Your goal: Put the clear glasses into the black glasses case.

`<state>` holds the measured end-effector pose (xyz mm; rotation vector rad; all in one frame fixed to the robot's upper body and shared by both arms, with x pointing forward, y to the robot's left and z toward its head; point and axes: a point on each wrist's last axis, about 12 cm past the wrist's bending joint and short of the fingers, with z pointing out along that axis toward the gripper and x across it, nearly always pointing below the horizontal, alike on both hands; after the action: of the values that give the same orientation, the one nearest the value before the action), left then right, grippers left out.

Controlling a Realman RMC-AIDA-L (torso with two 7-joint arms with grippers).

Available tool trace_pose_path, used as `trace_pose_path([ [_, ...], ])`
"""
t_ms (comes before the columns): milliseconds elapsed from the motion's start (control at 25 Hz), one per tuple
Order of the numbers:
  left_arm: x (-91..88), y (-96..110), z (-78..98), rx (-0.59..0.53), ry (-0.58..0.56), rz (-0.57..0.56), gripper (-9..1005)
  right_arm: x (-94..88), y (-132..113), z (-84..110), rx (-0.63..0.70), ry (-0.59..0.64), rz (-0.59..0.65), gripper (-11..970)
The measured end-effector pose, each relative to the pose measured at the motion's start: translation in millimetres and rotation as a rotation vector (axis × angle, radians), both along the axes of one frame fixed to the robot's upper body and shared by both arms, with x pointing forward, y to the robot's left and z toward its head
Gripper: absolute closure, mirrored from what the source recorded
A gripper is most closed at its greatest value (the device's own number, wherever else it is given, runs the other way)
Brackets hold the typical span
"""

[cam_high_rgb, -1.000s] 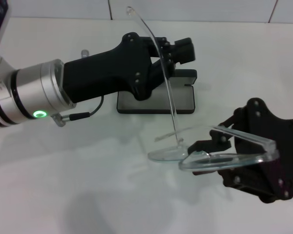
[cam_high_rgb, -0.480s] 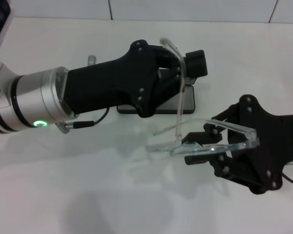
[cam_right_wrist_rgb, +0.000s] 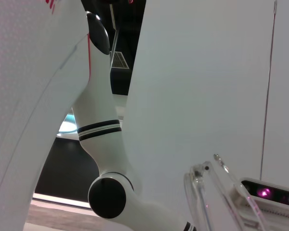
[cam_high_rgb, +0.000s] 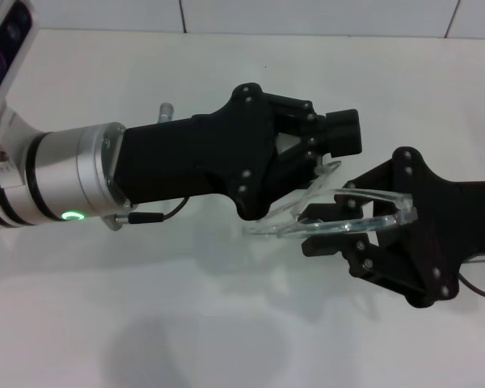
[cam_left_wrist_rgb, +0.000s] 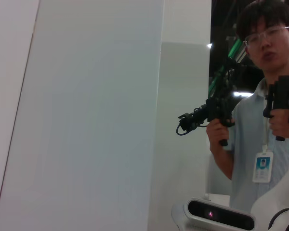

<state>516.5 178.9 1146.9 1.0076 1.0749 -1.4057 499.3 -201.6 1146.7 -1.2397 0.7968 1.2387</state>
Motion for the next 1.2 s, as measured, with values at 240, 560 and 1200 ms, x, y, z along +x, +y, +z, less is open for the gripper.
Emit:
trace_pose_path([
  [240,-0.2,0.0,-0.5,0.007,-0.001,-0.003,937,1.3,-0.2,0.0,-0.001,-0.001,-0.013,852],
  [560,0.0,0.7,-0.3,0.008,-0.005,-0.001,937,4.1,0.3,1.0,0.004,0.001,-0.03,852],
  [1200,-1.0,2.4,1.0,0.009,-0.021,0.003,937,5.8,-0.5,1.5,0.01,0.004,-0.048,852],
])
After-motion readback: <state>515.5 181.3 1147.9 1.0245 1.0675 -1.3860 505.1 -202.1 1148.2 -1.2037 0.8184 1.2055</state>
